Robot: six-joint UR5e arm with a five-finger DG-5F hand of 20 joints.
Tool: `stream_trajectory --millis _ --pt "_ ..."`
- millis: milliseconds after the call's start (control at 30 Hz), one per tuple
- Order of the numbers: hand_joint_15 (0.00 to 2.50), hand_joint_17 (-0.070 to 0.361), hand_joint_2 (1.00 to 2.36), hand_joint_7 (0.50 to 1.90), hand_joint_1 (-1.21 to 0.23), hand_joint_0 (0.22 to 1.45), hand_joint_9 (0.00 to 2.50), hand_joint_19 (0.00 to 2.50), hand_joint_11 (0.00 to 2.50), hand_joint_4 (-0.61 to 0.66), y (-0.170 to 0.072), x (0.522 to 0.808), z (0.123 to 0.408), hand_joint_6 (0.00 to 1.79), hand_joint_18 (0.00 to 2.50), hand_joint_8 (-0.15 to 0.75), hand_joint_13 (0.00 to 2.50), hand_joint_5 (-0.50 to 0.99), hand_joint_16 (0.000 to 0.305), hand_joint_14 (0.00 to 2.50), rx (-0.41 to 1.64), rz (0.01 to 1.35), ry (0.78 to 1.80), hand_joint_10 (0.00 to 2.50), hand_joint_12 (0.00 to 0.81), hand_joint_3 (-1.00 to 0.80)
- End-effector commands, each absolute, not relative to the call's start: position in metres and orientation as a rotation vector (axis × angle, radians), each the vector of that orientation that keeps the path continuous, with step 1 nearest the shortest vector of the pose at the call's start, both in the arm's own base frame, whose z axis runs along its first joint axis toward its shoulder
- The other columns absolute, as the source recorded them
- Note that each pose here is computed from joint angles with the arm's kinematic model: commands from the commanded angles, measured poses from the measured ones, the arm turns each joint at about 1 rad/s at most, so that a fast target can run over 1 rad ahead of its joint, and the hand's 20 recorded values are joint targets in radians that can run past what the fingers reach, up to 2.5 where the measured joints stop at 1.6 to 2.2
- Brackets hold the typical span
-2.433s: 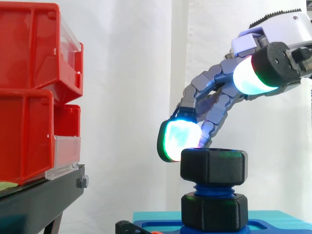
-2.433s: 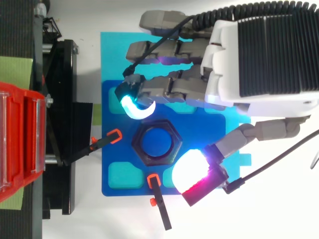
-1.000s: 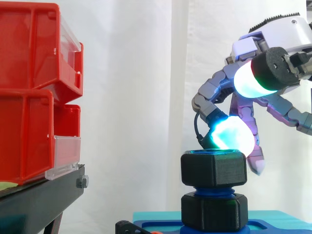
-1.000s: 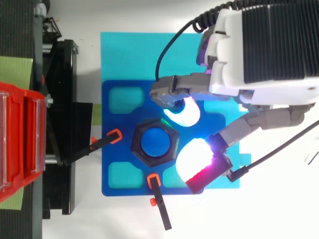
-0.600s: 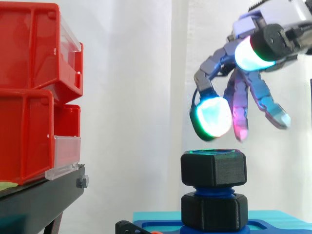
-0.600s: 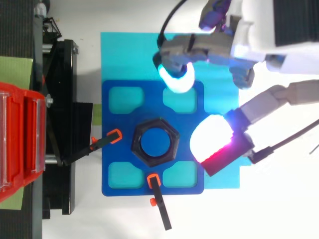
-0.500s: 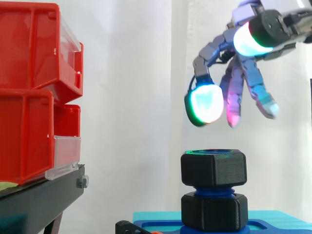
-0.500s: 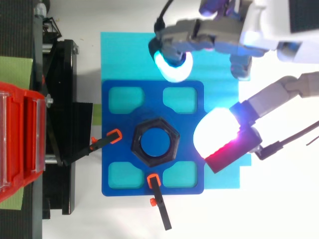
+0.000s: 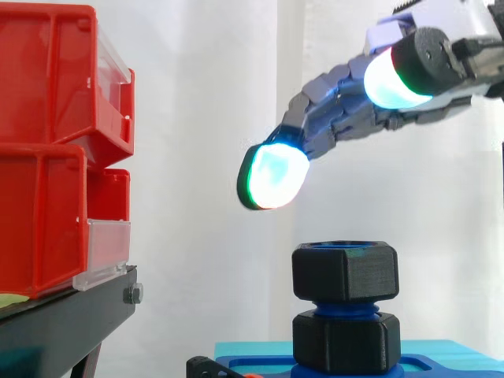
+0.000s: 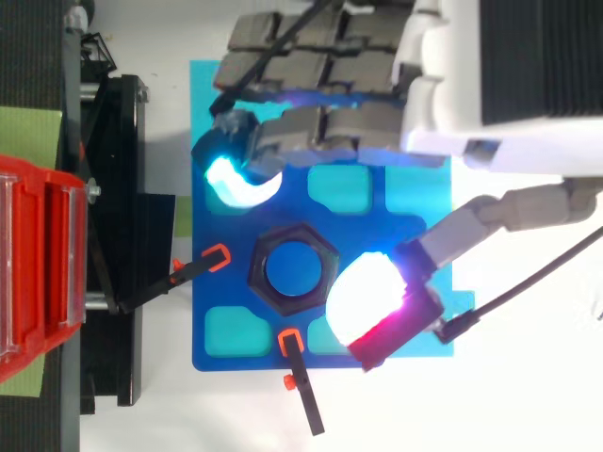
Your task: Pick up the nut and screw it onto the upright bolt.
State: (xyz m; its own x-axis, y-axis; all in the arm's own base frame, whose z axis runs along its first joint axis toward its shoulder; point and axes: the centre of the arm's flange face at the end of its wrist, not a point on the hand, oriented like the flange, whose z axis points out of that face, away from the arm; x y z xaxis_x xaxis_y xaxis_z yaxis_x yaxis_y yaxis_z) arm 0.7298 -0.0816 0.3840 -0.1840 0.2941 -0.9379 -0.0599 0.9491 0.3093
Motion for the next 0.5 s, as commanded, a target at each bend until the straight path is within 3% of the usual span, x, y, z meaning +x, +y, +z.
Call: stream_trajectory --millis 0,467 --pt "0.0 0.141 1.0 0.54 -0.26 0.42 0.12 0.0 0.0 0.05 -0.073 0.735 0.366 0.5 0.0 0.196 0.0 -0.22 0.063 0.0 0.19 0.358 1.683 0.0 0.369 -0.5" --pt "0.0 0.141 1.0 0.55 -0.25 0.43 0.17 0.0 0.0 0.07 -0.071 0.729 0.349 0.5 0.0 0.205 0.0 -0.21 0.063 0.0 0.201 0.363 1.723 0.0 0.37 -0.5"
